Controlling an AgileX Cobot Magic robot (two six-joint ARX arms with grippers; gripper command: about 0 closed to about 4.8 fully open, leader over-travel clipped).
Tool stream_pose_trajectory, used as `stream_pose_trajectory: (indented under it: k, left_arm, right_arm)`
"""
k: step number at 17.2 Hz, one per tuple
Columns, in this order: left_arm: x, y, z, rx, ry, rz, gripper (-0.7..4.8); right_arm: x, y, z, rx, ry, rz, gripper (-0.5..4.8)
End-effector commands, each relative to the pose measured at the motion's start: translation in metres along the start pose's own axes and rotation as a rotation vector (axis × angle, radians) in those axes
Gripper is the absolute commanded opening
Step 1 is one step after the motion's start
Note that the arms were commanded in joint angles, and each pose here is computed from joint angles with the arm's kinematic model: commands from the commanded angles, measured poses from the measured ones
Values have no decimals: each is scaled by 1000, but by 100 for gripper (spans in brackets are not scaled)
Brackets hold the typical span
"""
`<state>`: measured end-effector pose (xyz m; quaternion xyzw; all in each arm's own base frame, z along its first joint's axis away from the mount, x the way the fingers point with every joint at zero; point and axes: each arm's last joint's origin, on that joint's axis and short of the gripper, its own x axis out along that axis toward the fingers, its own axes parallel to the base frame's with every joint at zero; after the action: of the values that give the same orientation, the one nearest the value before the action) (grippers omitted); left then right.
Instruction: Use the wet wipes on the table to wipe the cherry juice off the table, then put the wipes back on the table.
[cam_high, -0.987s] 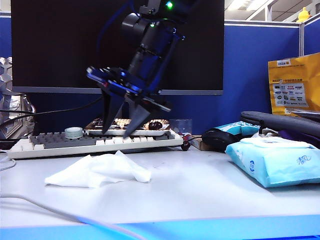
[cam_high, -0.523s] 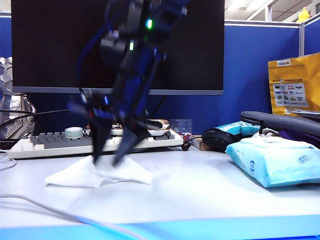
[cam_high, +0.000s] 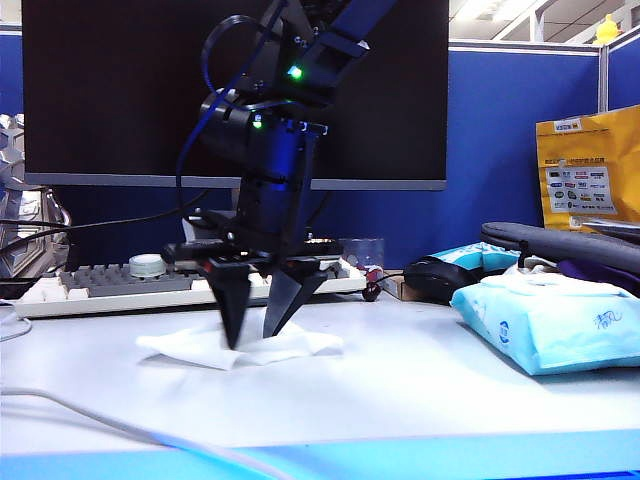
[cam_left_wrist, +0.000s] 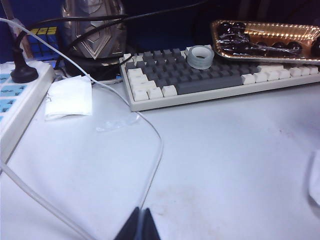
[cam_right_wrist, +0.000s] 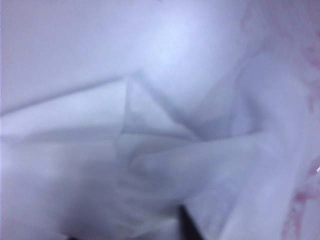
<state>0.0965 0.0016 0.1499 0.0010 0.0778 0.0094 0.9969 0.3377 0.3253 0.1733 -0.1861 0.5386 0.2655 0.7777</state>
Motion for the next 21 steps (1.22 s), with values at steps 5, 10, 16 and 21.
stream_pose_trajectory:
  k: [5,10,16,21]
  left_arm:
    - [0,0,-1,-3,11,0,-3]
    - [0,0,-1,-3,11,0,-3]
    - [0,0,-1,-3,11,0,-3]
    - [0,0,-1,-3,11,0,-3]
  right_arm:
    - [12,-1,-10,-53,102,-45,-6]
    - [12,-57,-5,123,65,-214,-6]
    - [9,-149,0,356,-71,-83,-6]
    - [1,-103,12,163,-67,272,-6]
